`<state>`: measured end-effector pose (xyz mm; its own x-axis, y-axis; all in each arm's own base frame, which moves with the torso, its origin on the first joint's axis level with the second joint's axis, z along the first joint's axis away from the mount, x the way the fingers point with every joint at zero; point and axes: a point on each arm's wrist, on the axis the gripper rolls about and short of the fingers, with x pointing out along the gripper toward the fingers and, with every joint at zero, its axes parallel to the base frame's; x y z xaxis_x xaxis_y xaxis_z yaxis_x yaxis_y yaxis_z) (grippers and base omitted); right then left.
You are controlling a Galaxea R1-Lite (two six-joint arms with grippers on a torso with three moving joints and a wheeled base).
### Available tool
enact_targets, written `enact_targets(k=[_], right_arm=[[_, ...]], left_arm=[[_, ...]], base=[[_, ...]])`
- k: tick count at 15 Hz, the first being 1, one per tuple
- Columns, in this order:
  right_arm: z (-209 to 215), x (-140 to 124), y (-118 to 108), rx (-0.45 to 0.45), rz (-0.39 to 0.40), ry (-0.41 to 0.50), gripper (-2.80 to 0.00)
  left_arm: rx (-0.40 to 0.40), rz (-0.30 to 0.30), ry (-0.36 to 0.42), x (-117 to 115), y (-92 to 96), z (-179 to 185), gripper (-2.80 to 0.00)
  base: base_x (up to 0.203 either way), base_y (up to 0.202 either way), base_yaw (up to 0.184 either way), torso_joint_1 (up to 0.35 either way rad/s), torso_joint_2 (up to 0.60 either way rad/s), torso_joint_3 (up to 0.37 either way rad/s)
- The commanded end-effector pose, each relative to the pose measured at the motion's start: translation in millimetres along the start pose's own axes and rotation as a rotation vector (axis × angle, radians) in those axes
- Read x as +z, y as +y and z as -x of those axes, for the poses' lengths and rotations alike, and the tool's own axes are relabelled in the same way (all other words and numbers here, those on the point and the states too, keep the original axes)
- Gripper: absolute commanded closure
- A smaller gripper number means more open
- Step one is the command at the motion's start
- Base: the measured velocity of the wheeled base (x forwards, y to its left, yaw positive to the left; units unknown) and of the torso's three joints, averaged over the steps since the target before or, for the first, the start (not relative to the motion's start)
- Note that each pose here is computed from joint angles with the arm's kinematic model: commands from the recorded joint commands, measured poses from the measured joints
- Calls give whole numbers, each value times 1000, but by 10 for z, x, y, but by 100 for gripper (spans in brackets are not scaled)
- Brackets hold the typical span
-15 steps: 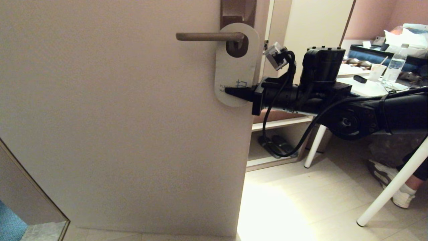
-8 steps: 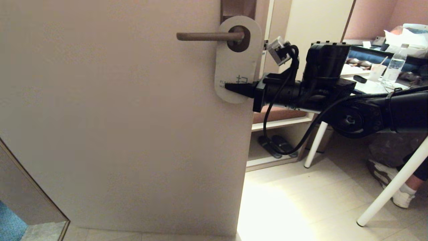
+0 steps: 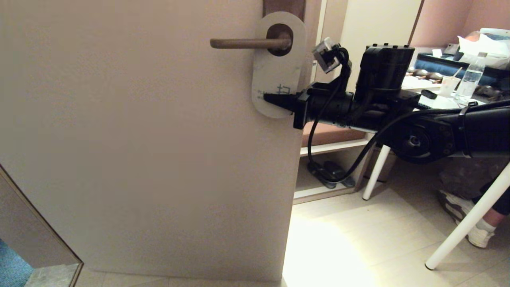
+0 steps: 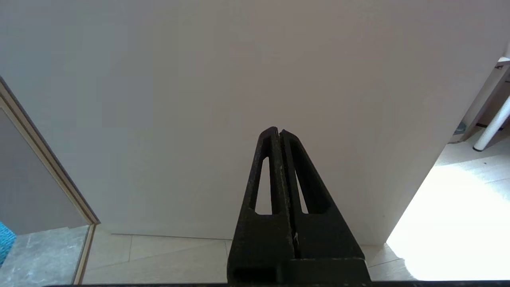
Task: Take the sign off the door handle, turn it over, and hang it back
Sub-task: Take down the sign
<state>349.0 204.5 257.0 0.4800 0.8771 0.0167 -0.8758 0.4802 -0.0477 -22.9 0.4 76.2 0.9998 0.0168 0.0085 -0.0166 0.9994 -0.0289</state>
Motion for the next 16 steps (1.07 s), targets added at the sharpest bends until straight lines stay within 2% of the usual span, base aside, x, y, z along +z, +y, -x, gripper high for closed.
enact_targets(k=[1,9,16], right_arm=[[-32,-1,38,-4,0,1,0],[-181,3,271,-119,-15,33,0],[-307,-74,373,-135,-21,50,0]], left_arm=[[2,0,1,1,0,-1,0],[0,0,1,1,0,-1,0],[0,0,1,1,0,-1,0]], base=[[0,0,0,0,0,0],[0,0,0,0,0,0],[0,0,0,0,0,0]])
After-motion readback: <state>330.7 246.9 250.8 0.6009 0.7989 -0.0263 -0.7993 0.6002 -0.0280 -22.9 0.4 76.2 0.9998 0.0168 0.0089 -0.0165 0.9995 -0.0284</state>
